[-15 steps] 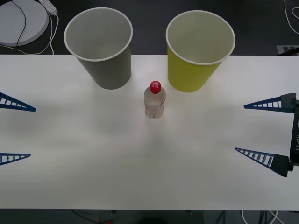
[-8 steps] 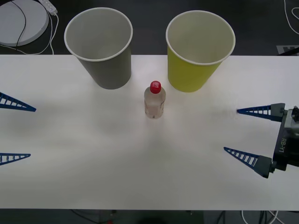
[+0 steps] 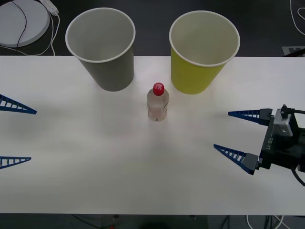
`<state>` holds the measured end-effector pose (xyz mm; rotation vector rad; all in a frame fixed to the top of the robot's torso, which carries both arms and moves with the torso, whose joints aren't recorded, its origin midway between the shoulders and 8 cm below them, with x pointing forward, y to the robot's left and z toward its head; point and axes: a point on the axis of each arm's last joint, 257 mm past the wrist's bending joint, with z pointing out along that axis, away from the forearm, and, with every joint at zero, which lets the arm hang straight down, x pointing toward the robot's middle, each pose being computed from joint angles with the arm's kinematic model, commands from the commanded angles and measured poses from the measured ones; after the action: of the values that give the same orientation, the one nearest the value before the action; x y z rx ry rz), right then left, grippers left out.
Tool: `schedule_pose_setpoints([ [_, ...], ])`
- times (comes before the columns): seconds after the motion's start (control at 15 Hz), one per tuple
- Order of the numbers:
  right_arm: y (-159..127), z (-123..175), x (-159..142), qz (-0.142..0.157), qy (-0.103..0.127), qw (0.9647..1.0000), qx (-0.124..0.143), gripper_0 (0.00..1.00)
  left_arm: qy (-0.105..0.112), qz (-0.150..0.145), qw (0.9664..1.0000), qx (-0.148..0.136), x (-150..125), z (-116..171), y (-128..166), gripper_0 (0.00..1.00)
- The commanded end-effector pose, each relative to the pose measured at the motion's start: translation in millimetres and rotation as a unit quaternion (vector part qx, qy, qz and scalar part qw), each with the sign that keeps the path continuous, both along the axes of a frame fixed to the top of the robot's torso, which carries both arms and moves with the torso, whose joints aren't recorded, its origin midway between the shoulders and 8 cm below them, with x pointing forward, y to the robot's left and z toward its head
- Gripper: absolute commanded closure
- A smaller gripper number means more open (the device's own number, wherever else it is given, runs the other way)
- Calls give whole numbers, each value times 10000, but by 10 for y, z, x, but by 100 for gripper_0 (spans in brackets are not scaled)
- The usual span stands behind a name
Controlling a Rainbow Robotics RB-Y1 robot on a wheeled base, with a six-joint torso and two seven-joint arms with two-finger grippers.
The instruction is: Put the can into the green bin and the plastic bottle into the gray bin
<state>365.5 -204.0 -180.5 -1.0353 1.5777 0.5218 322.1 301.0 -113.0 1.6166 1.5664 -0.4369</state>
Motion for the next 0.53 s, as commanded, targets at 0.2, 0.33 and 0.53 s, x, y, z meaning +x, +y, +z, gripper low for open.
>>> schedule_pose_setpoints([
  [0.2,107,-111,231,-108,-280,9995,-14,0,0,0,10000,0,0,0,0,0],
  [0.33,205,-241,310,-136,-179,9996,142,0,0,0,10000,0,0,0,0,0],
  [0.53,317,-344,431,-231,-205,9990,319,0,0,0,10000,0,0,0,0,0],
])
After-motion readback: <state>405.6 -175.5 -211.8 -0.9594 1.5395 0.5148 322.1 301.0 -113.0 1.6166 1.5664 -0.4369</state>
